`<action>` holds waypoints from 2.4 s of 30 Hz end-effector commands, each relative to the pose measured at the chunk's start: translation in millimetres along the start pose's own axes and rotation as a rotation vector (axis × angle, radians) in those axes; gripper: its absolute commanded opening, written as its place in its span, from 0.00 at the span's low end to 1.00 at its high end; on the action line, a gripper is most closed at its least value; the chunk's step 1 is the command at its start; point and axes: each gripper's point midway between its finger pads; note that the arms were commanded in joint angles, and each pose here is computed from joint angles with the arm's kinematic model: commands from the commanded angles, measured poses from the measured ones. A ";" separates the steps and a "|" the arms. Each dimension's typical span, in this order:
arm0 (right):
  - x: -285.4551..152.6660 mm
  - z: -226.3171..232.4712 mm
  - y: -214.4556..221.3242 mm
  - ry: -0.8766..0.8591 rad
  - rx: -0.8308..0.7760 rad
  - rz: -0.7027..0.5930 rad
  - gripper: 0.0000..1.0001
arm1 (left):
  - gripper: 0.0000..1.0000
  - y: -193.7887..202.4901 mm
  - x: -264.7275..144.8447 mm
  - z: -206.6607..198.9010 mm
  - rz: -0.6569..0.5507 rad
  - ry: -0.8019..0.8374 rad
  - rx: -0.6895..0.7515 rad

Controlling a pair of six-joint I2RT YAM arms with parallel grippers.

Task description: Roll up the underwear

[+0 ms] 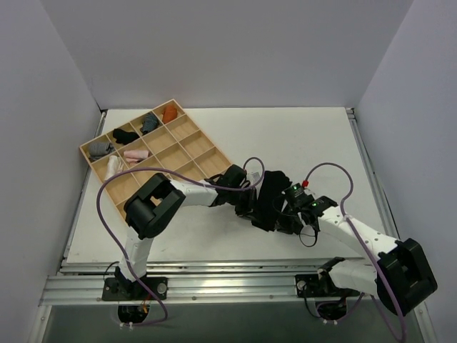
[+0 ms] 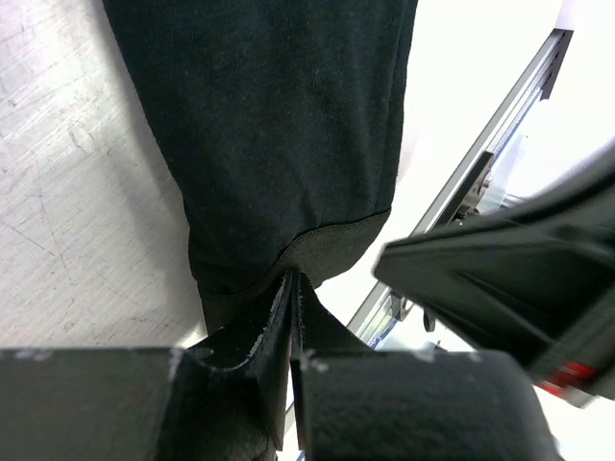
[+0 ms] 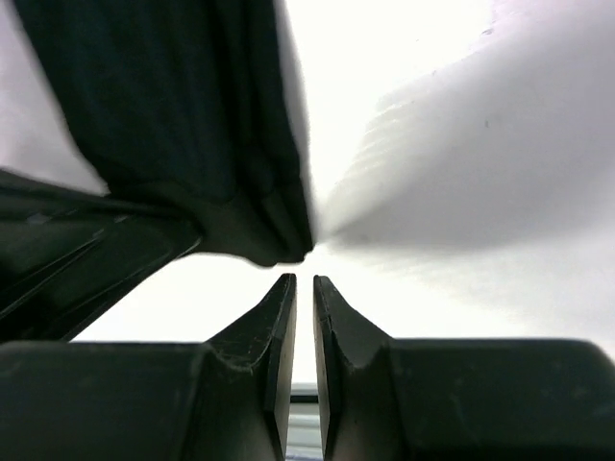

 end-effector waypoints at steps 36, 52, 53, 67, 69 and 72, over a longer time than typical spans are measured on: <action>-27.0 28.7 -74.7 0.121 -0.027 -0.170 0.03 | 0.16 -24.1 -30.6 -11.2 -0.120 -0.078 0.041; -18.5 77.9 -161.7 0.050 -0.011 -0.218 0.04 | 0.20 -46.8 -44.5 -49.4 -0.191 0.005 0.056; -15.8 79.8 -164.8 0.049 -0.008 -0.220 0.04 | 0.20 -43.2 -41.7 -46.3 -0.180 0.005 0.046; 45.7 72.5 -180.4 0.126 -0.081 -0.141 0.04 | 0.19 15.3 6.2 35.0 -0.070 -0.142 -0.032; 47.0 72.0 -183.8 0.136 -0.098 -0.145 0.04 | 0.19 15.3 3.2 32.6 -0.076 -0.139 -0.030; 41.6 79.5 -185.8 0.116 -0.134 -0.140 0.08 | 0.19 10.6 -3.8 19.3 -0.090 -0.117 -0.015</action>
Point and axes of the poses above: each gripper's point midway between its finger pads, its own x axis out along the fingers, its own z axis along the line the jaws close on, y = z × x, and after that the axes turned 5 degrees about x, right-handed
